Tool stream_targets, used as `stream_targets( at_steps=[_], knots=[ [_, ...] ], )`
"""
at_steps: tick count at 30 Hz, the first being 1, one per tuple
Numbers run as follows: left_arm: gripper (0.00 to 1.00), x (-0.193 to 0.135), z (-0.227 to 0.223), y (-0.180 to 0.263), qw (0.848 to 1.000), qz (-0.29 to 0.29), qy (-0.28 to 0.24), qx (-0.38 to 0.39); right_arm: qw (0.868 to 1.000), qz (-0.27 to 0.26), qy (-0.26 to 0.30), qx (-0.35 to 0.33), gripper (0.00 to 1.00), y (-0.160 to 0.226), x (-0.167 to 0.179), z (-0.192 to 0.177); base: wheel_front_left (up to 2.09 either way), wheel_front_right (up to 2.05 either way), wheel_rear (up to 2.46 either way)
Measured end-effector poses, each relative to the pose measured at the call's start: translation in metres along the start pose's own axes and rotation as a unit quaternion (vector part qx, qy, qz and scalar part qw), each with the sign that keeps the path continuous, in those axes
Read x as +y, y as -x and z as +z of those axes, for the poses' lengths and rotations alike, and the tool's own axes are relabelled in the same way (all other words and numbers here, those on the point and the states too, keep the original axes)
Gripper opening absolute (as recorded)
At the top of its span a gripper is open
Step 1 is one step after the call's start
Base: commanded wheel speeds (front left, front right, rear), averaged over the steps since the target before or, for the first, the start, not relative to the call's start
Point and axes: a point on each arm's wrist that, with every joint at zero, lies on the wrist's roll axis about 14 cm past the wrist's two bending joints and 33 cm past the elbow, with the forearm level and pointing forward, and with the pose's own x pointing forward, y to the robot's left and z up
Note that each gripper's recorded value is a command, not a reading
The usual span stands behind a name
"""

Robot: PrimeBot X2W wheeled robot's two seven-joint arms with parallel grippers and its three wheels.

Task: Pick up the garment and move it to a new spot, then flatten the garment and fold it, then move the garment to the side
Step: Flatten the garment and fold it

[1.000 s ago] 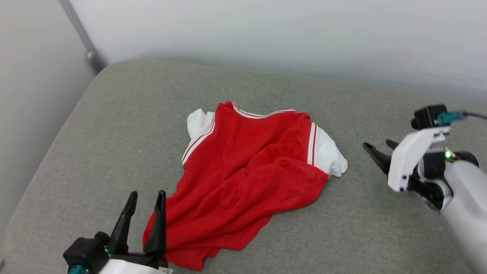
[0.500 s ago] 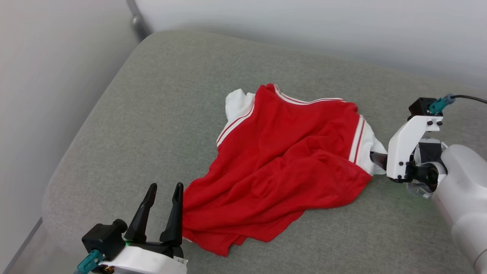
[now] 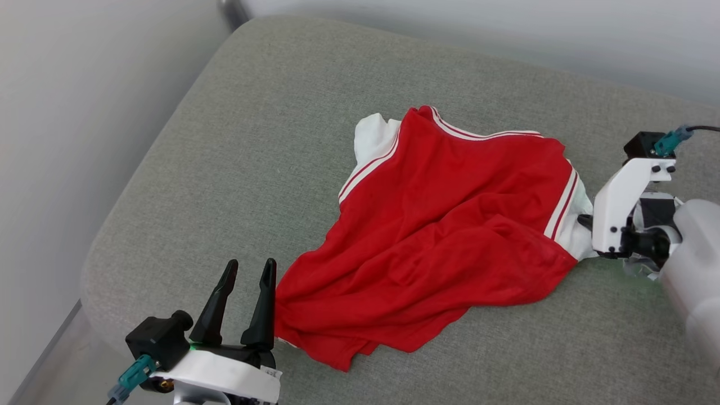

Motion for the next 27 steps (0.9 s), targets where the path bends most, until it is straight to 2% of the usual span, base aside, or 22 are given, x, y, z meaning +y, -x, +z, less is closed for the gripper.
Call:
stream_targets(
  at_steps=[3,7,11,15,18,22,23,24,25,27],
  knots=[
    [1.00,-0.005,-0.003,-0.003,1.000,-0.008,0.002,0.003,1.000,-0.019,-0.012,-0.008,0.00,0.010,-0.022,0.010,0.00,0.00,0.00],
    [1.00,-0.007,-0.006,-0.006,1.000,-0.013,0.002,0.010,0.993,-0.115,-0.008,-0.023,0.00,0.042,-0.105,0.028,0.00,0.00,0.00],
    [1.00,-0.007,-0.009,-0.010,1.000,-0.015,-0.003,0.016,0.980,-0.193,0.001,-0.050,0.00,0.079,-0.170,0.055,0.00,0.00,0.00],
    [1.00,-0.009,-0.012,-0.015,1.000,-0.018,-0.004,0.023,0.961,-0.275,0.010,-0.040,0.00,0.113,-0.235,0.059,0.00,0.00,0.00],
    [1.00,-0.007,-0.018,-0.018,0.999,-0.013,-0.007,0.034,0.952,-0.304,0.011,-0.022,0.00,0.118,-0.262,0.051,0.00,0.00,0.00],
    [1.00,-0.004,-0.025,-0.024,0.999,-0.011,-0.012,0.048,0.954,-0.300,-0.001,-0.025,0.00,0.102,-0.268,0.048,0.00,0.00,0.00],
    [1.00,-0.004,-0.026,-0.025,0.999,-0.011,-0.013,0.049,0.954,-0.299,-0.002,-0.025,0.31,0.099,-0.270,0.046,0.00,0.00,0.00],
    [1.00,-0.004,-0.027,-0.027,0.999,-0.013,-0.013,0.051,0.954,-0.300,-0.002,-0.020,0.88,0.096,-0.270,0.041,0.00,0.00,0.00],
    [1.00,-0.005,-0.028,-0.028,0.998,-0.016,-0.014,0.053,0.955,-0.294,-0.007,-0.024,1.00,0.092,-0.268,0.039,0.00,0.00,0.00],
    [1.00,-0.007,-0.030,-0.031,0.998,-0.021,-0.015,0.056,0.958,-0.284,-0.008,-0.038,1.00,0.085,-0.260,0.039,0.00,0.00,0.00]
  ],
)
